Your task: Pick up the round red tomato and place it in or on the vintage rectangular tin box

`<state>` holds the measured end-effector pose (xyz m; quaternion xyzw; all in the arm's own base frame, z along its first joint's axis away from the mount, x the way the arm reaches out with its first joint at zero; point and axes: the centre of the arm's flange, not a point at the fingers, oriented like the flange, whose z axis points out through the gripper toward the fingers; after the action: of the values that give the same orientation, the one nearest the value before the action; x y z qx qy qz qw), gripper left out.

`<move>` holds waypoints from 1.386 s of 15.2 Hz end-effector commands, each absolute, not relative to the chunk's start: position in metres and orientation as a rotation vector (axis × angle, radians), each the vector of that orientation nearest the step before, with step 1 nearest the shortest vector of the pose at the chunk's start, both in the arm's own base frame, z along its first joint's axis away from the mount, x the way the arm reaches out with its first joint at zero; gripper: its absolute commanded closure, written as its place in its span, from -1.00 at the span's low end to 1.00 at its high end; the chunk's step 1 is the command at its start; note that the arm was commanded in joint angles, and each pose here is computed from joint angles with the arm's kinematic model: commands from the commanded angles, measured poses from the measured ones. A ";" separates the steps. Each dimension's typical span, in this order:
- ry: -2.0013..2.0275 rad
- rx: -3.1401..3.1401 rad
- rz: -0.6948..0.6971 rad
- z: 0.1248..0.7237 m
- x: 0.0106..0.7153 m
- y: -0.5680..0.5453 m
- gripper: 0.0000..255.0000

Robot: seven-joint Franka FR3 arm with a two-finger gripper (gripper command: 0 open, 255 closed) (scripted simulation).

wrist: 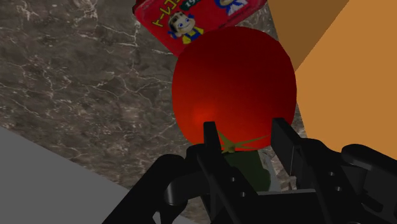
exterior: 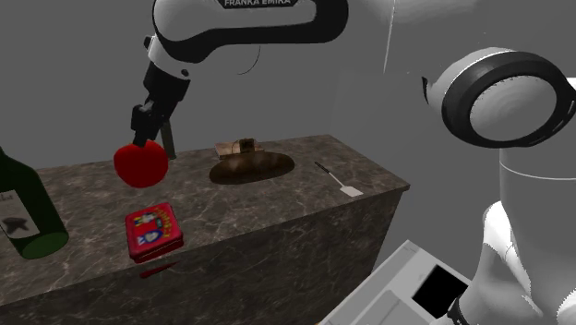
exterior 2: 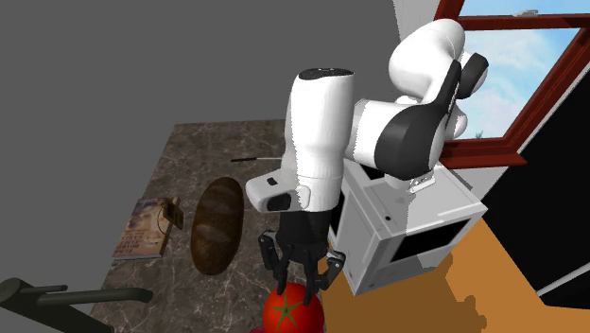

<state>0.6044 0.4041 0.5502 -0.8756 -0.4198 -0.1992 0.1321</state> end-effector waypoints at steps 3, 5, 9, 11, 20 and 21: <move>-1.218 -2.541 -0.579 0.529 0.605 0.405 1.00; -1.218 -2.541 -0.579 0.519 0.605 0.405 1.00; -1.218 -2.541 -0.579 0.498 0.605 0.405 1.00; -1.218 -2.541 -0.579 0.487 0.605 0.405 1.00; -1.218 -2.541 -0.579 0.470 0.605 0.405 1.00; -1.218 -2.541 -0.579 0.470 0.605 0.405 1.00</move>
<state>0.6045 0.4049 0.4703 -0.8755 -0.4198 -0.1995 0.1322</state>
